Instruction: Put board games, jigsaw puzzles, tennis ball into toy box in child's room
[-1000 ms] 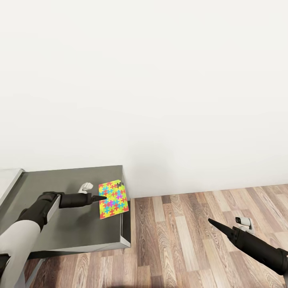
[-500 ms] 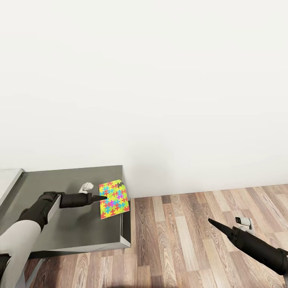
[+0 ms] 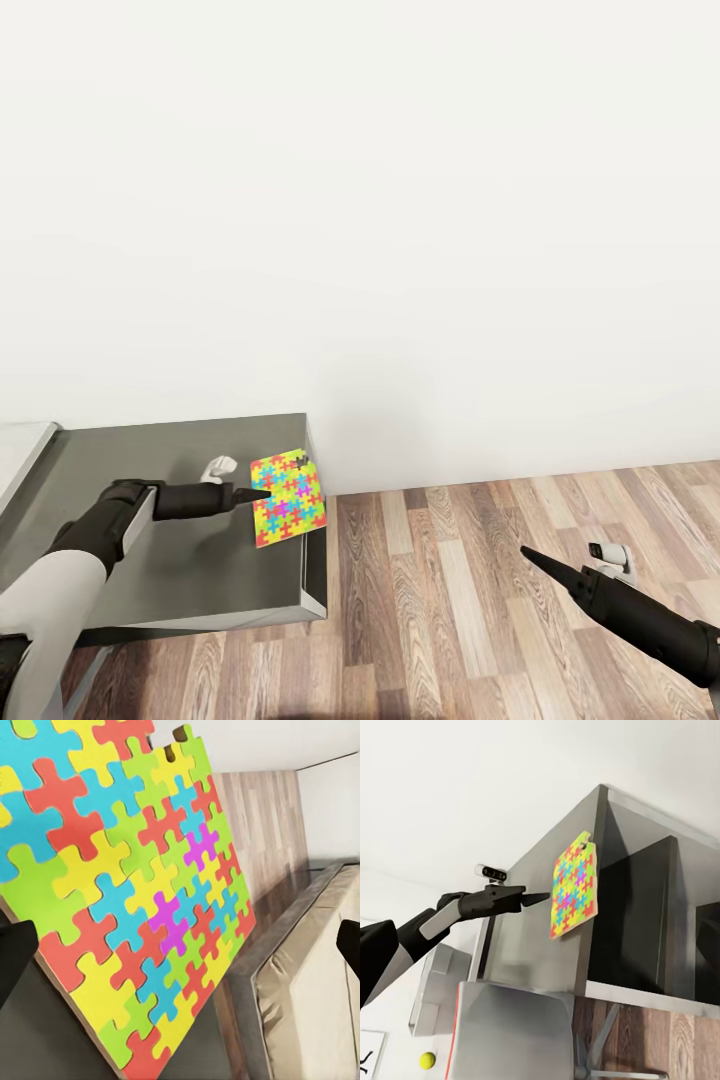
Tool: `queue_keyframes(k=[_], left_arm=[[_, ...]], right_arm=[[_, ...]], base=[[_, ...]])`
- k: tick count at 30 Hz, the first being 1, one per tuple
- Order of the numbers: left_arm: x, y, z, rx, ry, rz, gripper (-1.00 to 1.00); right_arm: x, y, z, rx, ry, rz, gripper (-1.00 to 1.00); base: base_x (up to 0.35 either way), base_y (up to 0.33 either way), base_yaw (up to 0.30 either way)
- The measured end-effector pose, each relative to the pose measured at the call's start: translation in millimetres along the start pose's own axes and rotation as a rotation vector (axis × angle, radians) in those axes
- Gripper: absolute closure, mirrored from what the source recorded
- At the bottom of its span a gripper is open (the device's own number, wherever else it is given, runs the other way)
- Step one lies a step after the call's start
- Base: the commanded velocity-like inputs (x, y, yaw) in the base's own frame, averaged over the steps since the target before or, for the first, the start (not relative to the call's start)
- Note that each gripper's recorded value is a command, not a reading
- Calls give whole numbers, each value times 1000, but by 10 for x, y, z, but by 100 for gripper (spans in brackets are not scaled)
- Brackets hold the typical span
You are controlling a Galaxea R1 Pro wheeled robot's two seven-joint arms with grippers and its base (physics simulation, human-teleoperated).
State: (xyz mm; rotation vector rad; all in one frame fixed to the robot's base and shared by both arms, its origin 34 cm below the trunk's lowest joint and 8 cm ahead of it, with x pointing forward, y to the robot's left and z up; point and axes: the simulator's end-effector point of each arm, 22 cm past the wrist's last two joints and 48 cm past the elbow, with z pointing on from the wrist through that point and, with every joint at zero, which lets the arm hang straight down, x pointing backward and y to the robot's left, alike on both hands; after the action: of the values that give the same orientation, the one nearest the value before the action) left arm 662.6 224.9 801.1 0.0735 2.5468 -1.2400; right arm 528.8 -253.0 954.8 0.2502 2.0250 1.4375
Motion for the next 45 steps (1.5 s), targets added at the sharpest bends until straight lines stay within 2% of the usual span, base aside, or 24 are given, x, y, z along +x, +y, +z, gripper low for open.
queue_keyframes(k=[12,17,24,28,30,35,41,45], left_arm=[[-4,2,-4,0,-2,1,-100],[-22,60,-76,-13,-8,-1,-100],[-91,315,-431,-73,-26,-1,-100],[-142,401,-651,-83,-43,-2,-100],[-188,405,-797,-69,-58,-1,-100],[-259,358,-1007,-28,-83,1,-100],[-310,232,-1174,39,-98,10,-100],[-348,62,-1274,108,-101,33,-100]], right_arm=[[-44,-20,-48,10,-17,-2,-100],[-44,-22,-53,11,-17,-1,-100],[-46,-22,-53,11,-18,-2,-100],[-43,-24,-54,12,-17,-2,-100],[-41,-26,-55,12,-16,-2,-100],[-44,-26,-53,13,-16,-2,-100],[-43,-29,-53,13,-16,-2,-100],[-42,-31,-53,14,-16,-2,-100]], base=[[0,0,0],[0,0,0],[0,0,0],[0,0,0],[0,0,0],[0,0,0],[0,0,0],[0,0,0]])
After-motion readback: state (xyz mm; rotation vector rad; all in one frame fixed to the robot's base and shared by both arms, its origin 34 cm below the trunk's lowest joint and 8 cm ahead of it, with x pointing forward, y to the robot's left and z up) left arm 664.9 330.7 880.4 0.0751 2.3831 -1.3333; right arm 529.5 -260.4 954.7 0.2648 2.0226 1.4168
